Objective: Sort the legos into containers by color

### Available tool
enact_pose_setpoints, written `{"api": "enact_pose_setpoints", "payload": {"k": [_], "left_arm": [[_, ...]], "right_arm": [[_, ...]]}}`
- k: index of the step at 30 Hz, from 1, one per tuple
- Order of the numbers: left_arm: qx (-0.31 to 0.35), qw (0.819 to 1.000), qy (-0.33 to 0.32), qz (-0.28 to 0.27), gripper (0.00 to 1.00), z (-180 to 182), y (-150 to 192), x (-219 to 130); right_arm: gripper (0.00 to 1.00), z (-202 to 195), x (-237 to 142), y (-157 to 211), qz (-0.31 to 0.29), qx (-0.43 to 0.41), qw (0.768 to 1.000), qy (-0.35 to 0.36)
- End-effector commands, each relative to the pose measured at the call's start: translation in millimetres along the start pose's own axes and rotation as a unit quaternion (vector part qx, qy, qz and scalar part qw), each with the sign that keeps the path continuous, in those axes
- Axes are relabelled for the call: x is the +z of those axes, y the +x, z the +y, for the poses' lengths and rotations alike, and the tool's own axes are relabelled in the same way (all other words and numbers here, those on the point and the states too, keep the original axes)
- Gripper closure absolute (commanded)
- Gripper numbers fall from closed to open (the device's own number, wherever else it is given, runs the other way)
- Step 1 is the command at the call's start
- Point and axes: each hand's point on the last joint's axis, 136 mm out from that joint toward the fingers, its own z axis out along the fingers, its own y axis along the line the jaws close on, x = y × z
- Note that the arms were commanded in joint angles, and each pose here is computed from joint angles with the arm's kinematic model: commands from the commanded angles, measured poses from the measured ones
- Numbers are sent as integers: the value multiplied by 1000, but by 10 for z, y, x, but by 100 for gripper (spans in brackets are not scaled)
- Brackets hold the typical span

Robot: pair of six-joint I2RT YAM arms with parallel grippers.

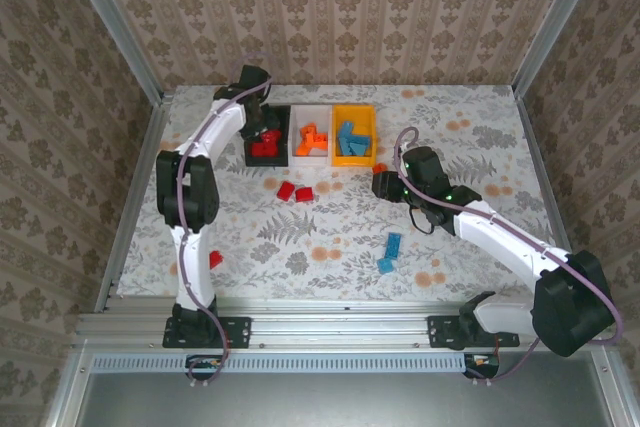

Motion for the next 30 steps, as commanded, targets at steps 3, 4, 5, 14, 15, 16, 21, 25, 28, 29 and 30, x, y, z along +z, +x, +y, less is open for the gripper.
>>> {"api": "enact_pose_setpoints", "payload": {"k": [3,4,5,14,15,16,21,25,28,29,30], "left_arm": [[45,998,20,-38,17,-143,-117,-443],[53,997,27,-43,13,-192,-85,-517],[71,996,36,-49,11,-269,-8,-615],[235,971,13,-40,18,-193,1249,-830],[246,969,8,-34,21,-126,1355,-814],[256,966,6,-29,22,-81,1441,-795],[295,955,-37,1,26,259,1740,-532],[316,947,-48,18,26,307,1835,-307],[329,942,-54,25,26,275,1823,-175],[329,942,-55,26,26,259,1799,-132],[330,942,-57,32,26,268,1793,-80]], "right_arm": [[49,-43,-29,-27,-11,-2,1000,7],[49,-46,-29,-29,-11,-1,1000,7],[48,-43,-32,-32,-12,-1,1000,7],[47,-11,-17,-22,-12,4,1000,-3],[47,-2,-10,-16,-10,5,1000,-6],[47,8,-8,-18,-10,6,1000,-8],[47,30,9,-3,-5,9,1000,-15],[47,25,-3,9,-3,9,1000,-14],[47,24,-13,5,-4,8,1000,-13],[47,23,-17,9,-3,8,1000,-13],[47,24,-22,5,-3,8,1000,-13]]}}
